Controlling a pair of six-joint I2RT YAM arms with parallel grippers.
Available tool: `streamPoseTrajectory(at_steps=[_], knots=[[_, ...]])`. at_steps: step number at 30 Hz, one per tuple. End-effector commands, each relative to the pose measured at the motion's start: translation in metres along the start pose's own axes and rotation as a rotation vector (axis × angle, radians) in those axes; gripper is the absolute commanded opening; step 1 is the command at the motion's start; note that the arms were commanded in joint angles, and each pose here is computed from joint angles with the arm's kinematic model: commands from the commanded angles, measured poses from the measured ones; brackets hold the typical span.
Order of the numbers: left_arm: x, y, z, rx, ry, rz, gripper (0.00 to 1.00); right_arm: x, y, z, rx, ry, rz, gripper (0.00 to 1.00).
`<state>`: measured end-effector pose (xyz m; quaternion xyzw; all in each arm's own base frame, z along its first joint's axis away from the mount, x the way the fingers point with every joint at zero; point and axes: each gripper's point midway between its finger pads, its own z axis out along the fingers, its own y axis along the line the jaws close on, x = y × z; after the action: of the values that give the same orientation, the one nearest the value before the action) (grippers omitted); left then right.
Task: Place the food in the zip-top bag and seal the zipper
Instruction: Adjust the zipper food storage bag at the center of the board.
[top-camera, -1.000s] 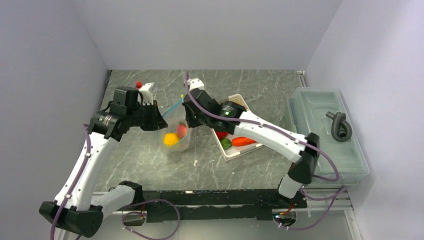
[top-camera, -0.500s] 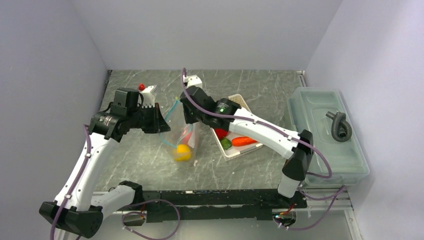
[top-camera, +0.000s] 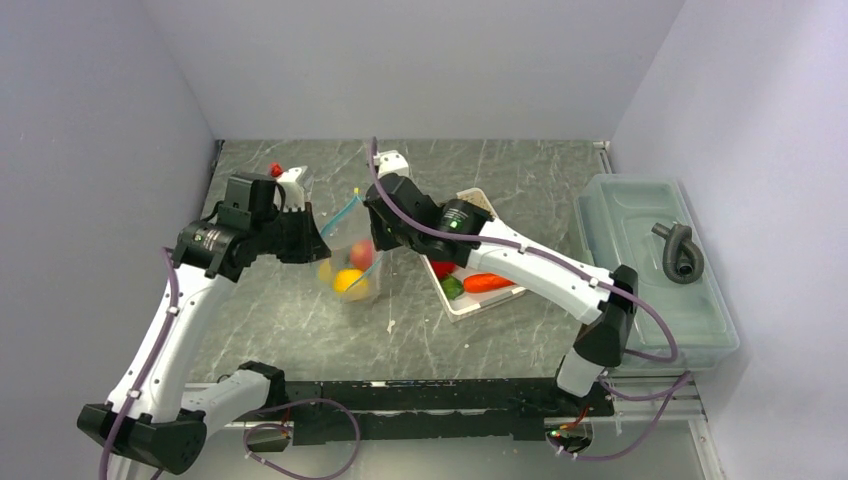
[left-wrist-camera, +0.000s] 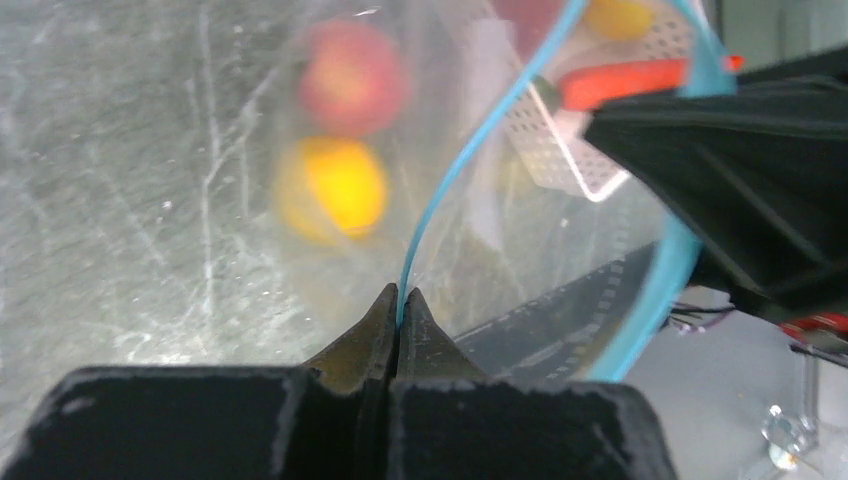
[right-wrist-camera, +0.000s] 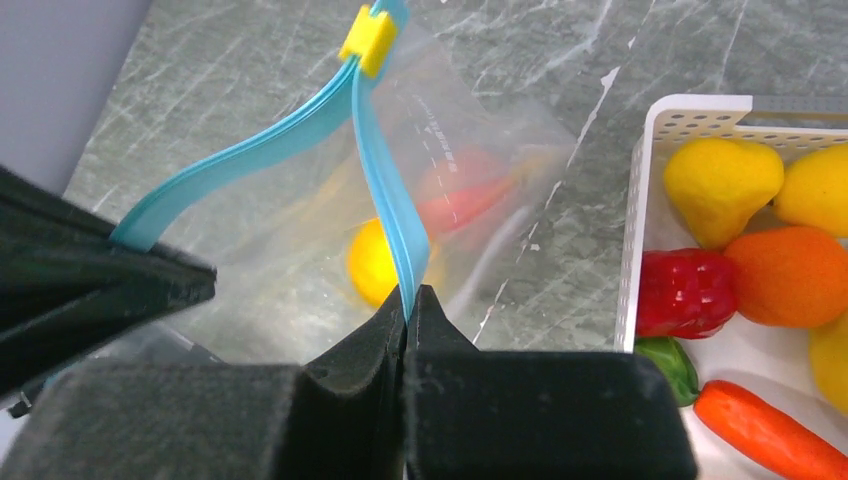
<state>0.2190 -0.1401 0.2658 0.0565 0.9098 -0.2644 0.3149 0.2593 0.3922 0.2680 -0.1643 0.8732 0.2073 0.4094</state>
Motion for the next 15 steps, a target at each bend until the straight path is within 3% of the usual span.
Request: streamPoseTrajectory(at_steps=[1, 7, 15], knots=[[-0.017, 0.015, -0.019, -0.120, -0.109, 0.015, 0.00, -0.027, 0.002, -0.029, -0.038, -0.104, 0.026, 0.00], [-0.033, 0.003, -0.037, -0.099, -0.184, 0.031, 0.00, 0.010, 0.008, -0.003, -0.054, 0.019, 0.006, 0.00], [0.004, 0.020, 0.006, -0.086, -0.053, -0.030, 0.00, -0.066, 0.023, -0.067, -0.108, -0.181, 0.027, 0.00]])
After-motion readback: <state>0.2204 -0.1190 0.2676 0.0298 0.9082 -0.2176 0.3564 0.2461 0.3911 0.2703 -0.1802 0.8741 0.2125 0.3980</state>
